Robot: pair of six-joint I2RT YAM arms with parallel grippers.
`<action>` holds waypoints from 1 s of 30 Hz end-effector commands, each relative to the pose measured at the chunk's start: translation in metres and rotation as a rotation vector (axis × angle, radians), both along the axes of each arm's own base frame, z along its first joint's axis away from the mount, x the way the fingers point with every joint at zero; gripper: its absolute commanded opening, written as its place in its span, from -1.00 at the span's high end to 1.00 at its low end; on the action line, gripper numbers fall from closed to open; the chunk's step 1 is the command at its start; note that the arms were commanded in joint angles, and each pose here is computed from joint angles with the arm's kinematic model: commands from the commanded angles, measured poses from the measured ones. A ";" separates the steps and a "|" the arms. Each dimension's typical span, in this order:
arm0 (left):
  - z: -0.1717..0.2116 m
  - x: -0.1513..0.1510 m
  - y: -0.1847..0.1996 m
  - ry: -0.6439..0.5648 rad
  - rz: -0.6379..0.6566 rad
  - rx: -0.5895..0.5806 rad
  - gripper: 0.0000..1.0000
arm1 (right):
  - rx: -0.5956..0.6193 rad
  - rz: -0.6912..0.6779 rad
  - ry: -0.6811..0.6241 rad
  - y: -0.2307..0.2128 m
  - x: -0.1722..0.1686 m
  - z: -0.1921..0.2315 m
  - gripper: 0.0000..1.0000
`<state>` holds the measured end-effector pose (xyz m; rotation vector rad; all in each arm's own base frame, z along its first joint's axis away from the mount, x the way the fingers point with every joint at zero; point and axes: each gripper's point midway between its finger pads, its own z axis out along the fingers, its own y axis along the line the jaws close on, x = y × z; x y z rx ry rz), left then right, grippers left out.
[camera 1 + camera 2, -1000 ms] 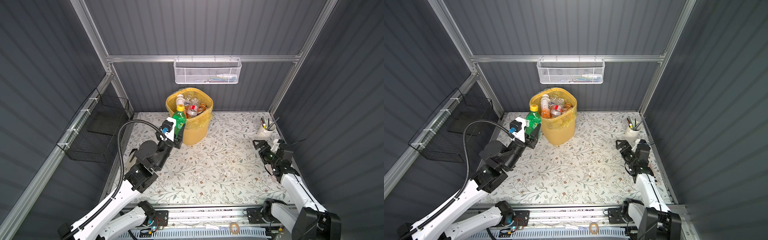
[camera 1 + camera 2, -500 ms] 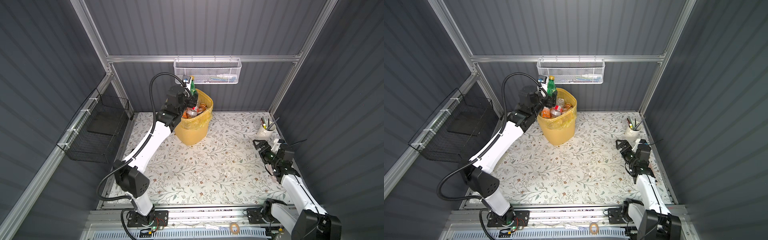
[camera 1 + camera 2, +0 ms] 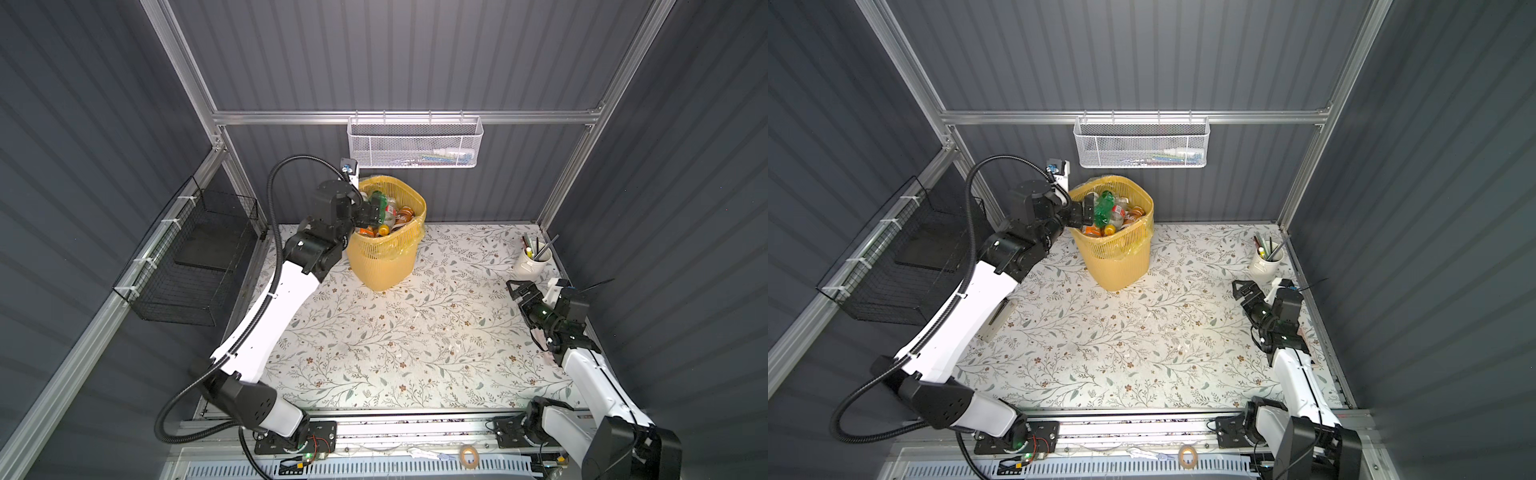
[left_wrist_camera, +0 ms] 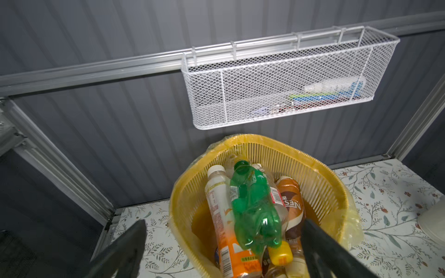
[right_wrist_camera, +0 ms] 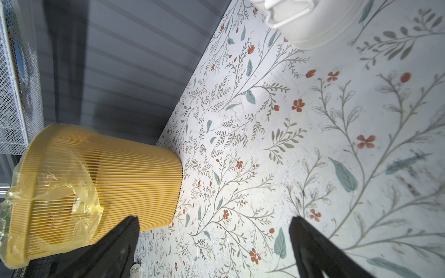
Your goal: Throw the plastic bottles in the bin
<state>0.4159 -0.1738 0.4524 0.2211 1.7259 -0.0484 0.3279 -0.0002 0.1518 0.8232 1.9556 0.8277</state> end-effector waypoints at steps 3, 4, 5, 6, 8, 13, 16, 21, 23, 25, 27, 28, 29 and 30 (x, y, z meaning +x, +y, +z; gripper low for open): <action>-0.041 -0.011 0.018 0.046 0.068 0.008 -0.99 | -0.125 0.007 -0.025 -0.009 0.003 0.005 -0.98; -0.051 -0.016 0.025 0.059 0.093 0.012 -0.99 | -0.160 0.010 -0.034 -0.011 0.003 0.009 -0.98; -0.058 -0.020 0.032 0.065 0.116 0.012 -0.99 | -0.192 0.015 -0.041 -0.013 0.003 0.011 -0.99; -0.078 -0.025 0.039 0.091 0.146 0.026 -0.99 | -0.234 0.024 -0.055 -0.014 0.003 0.014 -0.98; -0.100 -0.036 0.052 0.104 0.183 0.030 -0.99 | -0.309 0.034 -0.082 -0.018 0.003 0.019 -0.98; -0.160 -0.058 0.089 0.132 0.325 0.091 -0.99 | -0.539 0.008 -0.192 -0.033 0.002 0.033 -0.98; -0.196 -0.064 0.104 0.150 0.385 0.158 -0.99 | -0.663 -0.009 -0.273 -0.038 0.002 0.039 -0.98; -0.235 -0.076 0.144 0.141 0.581 0.202 -0.99 | -0.815 -0.044 -0.365 -0.043 0.007 0.033 -0.98; -0.248 -0.077 0.152 0.142 0.600 0.188 -0.99 | -0.838 -0.052 -0.380 -0.043 0.013 0.028 -0.98; -0.263 -0.076 0.162 0.143 0.621 0.179 -0.99 | -0.860 -0.019 -0.373 -0.036 0.024 0.014 -0.98; -0.273 -0.076 0.171 0.136 0.648 0.168 -0.99 | -0.888 0.034 -0.360 -0.025 0.036 -0.001 -0.98; -0.278 -0.074 0.175 0.132 0.647 0.159 -0.99 | -0.902 0.069 -0.355 -0.017 0.042 -0.011 -0.98; -0.283 -0.072 0.176 0.126 0.629 0.149 -0.99 | -0.919 0.111 -0.370 -0.007 0.047 -0.018 -0.98; -0.289 -0.070 0.178 0.117 0.611 0.132 -0.99 | -0.958 0.125 -0.394 0.001 0.053 -0.024 -0.98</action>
